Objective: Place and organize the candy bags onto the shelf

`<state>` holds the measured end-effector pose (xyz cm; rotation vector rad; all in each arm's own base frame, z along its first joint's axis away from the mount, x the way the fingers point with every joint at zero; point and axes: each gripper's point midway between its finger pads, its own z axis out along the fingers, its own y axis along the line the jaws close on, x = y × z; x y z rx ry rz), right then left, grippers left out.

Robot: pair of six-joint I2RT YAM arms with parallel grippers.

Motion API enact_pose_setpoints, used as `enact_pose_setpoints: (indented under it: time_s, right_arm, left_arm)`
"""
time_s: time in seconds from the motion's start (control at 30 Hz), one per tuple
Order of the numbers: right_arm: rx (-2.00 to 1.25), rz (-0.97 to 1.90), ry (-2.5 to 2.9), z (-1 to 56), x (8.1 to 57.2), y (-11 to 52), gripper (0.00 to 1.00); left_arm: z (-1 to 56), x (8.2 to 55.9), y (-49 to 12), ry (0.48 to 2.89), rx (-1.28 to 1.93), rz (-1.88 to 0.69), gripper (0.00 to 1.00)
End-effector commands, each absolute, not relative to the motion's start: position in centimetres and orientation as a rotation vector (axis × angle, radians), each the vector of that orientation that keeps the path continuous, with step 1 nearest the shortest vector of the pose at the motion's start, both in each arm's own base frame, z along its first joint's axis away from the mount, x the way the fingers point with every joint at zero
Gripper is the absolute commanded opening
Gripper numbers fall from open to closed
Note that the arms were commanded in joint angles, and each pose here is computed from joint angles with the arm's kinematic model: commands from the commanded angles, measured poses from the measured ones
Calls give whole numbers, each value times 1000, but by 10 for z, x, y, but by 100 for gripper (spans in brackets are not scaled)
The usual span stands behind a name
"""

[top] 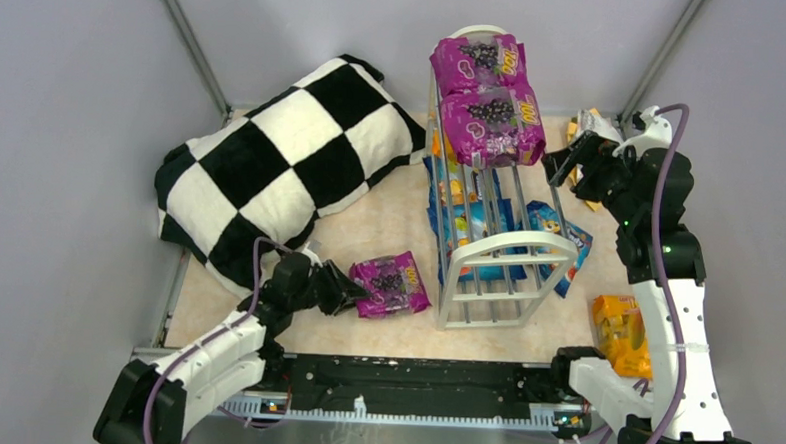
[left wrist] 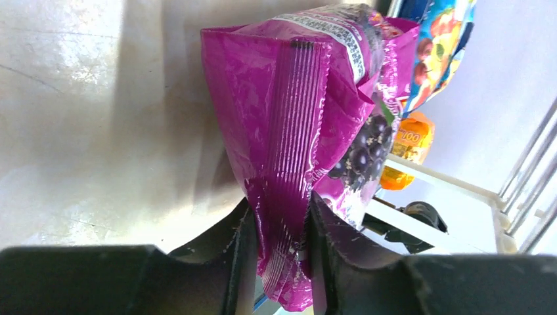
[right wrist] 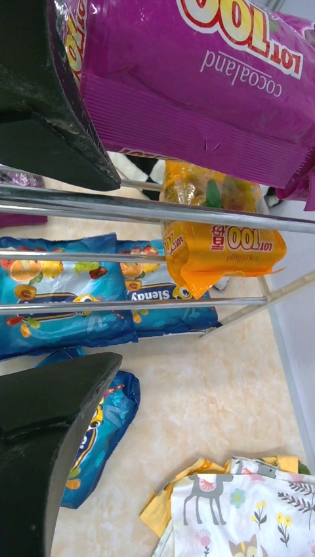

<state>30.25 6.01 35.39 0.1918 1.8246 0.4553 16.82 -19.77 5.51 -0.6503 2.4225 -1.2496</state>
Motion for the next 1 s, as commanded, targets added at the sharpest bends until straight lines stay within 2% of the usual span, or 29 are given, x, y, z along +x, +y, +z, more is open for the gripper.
enact_pose_setpoints:
  time_s: [0.0, 0.1, 0.33, 0.6, 0.73, 0.87, 0.97]
  right_arm:
    - [166, 463, 1771, 373, 298, 62, 92]
    - [165, 463, 1771, 374, 297, 62, 92]
    - [163, 471, 1762, 378, 296, 63, 92]
    - [165, 461, 1746, 384, 294, 61, 92]
    - [165, 472, 1738, 388, 293, 62, 92]
    - [172, 468, 1716, 395, 290, 61, 92]
    - [181, 470, 1690, 405, 286, 59, 93]
  left_arm:
    - [82, 179, -198, 2306, -658, -1314, 32]
    - [104, 183, -201, 2260, -654, -1374, 17]
    - [172, 193, -206, 2172, -579, -1479, 3]
    - [277, 209, -200, 1973, -457, -1524, 2]
    - [353, 214, -206, 1861, -307, -1596, 0]
    - [446, 218, -199, 1683, -183, -1545, 0]
    - [493, 217, -196, 1566, -144, -1556, 0]
